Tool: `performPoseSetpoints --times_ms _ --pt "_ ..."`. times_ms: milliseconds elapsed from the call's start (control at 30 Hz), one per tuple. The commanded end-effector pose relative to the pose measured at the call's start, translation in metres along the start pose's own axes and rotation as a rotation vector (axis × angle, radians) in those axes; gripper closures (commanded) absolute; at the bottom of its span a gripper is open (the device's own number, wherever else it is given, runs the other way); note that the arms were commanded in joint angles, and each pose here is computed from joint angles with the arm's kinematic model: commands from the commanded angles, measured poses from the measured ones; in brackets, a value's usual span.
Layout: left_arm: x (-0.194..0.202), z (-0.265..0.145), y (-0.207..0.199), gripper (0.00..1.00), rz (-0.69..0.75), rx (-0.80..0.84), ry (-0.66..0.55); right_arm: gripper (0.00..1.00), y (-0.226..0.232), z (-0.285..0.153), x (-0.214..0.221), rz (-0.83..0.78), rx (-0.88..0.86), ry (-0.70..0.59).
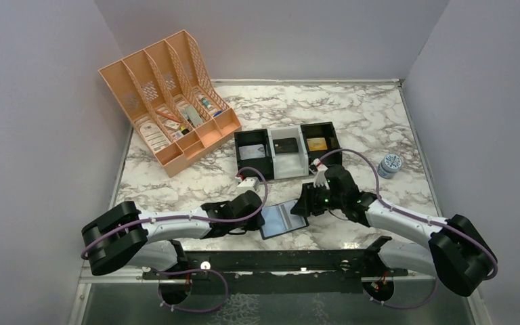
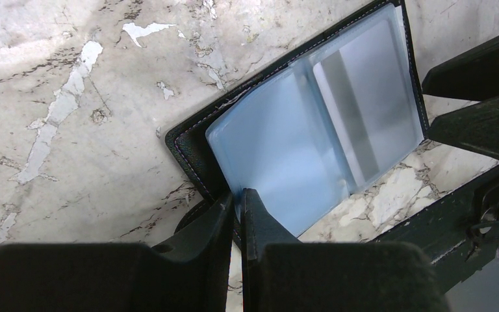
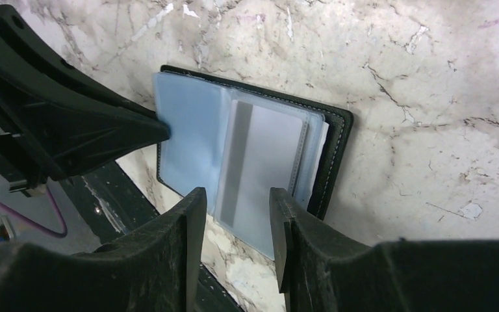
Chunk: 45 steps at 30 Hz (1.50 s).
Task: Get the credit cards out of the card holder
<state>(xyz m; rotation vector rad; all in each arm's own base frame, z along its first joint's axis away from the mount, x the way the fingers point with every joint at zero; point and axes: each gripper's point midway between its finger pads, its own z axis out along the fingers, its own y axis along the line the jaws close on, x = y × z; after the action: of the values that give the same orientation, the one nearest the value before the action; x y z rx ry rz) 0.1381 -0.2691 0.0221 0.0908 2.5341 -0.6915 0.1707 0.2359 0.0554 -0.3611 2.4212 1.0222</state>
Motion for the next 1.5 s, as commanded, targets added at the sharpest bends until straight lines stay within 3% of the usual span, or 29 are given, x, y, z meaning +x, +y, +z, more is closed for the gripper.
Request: performPoseSetpoints --times_ms 0,367,600,900,1300,1467 --pt "0.003 0.002 0.007 0.89 0.021 -0.026 -0.007 0.59 -0.007 0.004 0.005 -0.006 0.029 0.034" --pt "0.002 0.000 0.005 0.90 0.027 -0.017 -0.008 0.63 0.000 0.011 0.018 0.004 -0.039 0.095" --pt "0.001 0.000 0.003 0.91 0.033 -0.010 -0.005 0.64 0.016 0.009 0.009 0.040 -0.111 0.061" --pt "0.000 -0.005 0.005 0.92 0.035 -0.014 -0.013 0.64 -0.006 0.001 -0.006 0.024 0.054 -0.014" --pt "0.000 -0.005 0.002 0.92 0.043 -0.001 -0.011 0.64 -0.012 0.016 0.022 0.023 0.018 0.116" --pt "0.002 -0.003 0.003 0.92 0.045 -0.005 0.003 0.64 -0.001 0.015 0.020 0.037 -0.043 0.097"
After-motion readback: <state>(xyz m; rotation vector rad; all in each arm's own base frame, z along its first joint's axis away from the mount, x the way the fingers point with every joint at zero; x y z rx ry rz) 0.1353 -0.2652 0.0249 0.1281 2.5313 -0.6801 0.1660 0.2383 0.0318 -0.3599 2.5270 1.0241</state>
